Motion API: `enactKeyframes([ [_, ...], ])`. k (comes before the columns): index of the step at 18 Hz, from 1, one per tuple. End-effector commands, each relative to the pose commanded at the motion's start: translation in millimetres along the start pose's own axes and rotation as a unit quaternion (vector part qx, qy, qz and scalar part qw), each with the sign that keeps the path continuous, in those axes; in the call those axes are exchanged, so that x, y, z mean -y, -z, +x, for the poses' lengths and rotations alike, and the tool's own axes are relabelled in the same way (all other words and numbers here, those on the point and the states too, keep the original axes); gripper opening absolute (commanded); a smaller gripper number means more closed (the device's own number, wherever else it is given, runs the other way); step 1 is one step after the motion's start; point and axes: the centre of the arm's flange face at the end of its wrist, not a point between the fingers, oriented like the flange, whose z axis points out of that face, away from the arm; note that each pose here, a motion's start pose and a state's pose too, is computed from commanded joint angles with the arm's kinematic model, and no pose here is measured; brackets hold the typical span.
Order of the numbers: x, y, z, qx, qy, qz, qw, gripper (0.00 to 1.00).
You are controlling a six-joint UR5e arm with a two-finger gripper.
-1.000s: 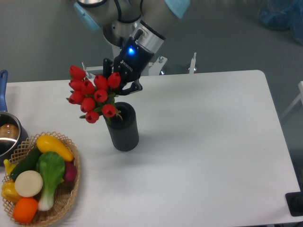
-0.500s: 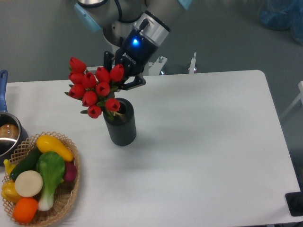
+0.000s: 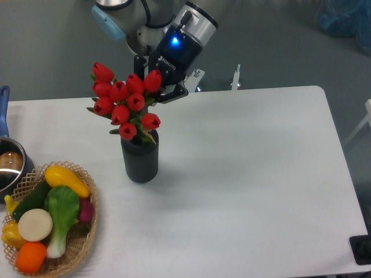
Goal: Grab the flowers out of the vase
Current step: 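Lift the gripped tulip bunch straight up out of the black vase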
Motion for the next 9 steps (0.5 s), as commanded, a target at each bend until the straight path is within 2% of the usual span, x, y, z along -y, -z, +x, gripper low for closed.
enactKeyframes([
  [5,19.8,10.7,9.1,-0.006,0.025,0.022,0.9994,0.04],
  [9,23.4,10.3,3.8,-0.007,0.035,0.027,0.9990,0.04],
])
